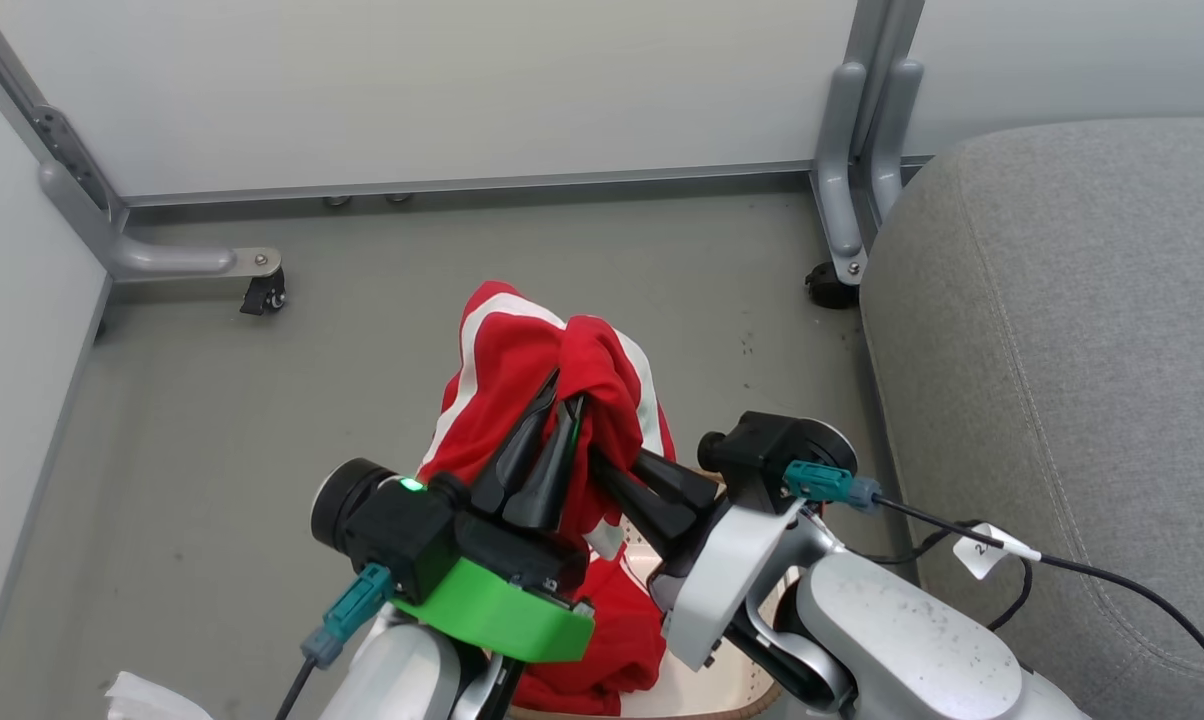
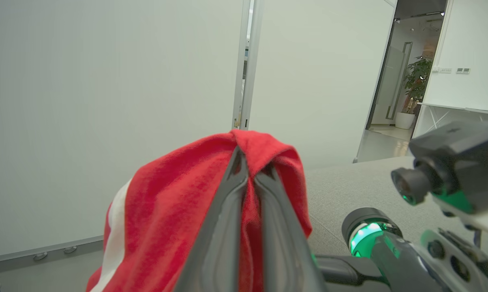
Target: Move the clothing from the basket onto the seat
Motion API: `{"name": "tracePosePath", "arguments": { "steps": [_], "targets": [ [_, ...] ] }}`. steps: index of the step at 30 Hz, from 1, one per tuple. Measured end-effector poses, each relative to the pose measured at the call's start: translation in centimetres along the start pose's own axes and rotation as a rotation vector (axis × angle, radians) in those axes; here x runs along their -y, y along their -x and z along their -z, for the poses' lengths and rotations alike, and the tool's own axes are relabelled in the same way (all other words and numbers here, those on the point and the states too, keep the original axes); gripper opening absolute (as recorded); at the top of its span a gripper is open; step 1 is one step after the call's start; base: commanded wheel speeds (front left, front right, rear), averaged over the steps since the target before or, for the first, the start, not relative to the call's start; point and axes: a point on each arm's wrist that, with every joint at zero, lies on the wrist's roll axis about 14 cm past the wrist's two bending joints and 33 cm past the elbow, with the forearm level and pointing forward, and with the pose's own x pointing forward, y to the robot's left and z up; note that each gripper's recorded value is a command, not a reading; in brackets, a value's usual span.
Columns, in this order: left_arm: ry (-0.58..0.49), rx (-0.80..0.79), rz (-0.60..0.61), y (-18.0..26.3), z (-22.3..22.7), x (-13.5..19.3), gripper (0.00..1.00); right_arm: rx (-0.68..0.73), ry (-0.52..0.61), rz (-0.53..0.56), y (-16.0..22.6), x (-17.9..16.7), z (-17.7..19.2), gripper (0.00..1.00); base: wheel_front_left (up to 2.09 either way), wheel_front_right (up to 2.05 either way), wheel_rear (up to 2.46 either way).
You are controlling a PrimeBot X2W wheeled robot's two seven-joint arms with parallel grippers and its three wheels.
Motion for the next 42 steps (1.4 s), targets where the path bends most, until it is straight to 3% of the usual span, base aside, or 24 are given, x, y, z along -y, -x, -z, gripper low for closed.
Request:
{"name": "tracePosePath", "arguments": {
  "steps": [9, 10, 11, 24, 33, 42],
  "targets": [
    [-0.005, -0.032, 0.01, 0.2, 0.7, 0.2, 0.0, 0.006, -0.006, 0.014, 0.3, 0.6, 0.0, 0.0, 0.0, 0.0, 0.0],
    [-0.004, -0.046, 0.014, 0.3, 0.9, 0.3, 0.4, 0.006, -0.005, 0.015, 0.3, 0.6, 0.0, 0.0, 0.0, 0.0, 0.0],
    [-0.005, -0.049, 0.015, 0.3, 1.0, 0.4, 1.0, 0.007, -0.005, 0.015, 0.3, 0.6, 0.0, 0.0, 0.0, 0.0, 0.0],
    [-0.104, -0.167, 0.057, 2.7, 2.2, 0.4, 1.0, 0.044, 0.004, 0.053, -0.1, 2.5, -0.9, 0.0, 0.0, 0.0, 0.0],
    [-0.098, -0.312, 0.049, 5.8, 5.3, 0.5, 1.0, 0.036, -0.006, 0.088, -0.3, 3.9, -0.3, 0.0, 0.0, 0.0, 0.0],
    [-0.101, -0.336, 0.031, 6.2, 6.4, -0.1, 1.0, 0.041, -0.007, 0.136, 0.3, 5.5, -0.1, 0.0, 0.0, 0.0, 0.0]
  ]
}}
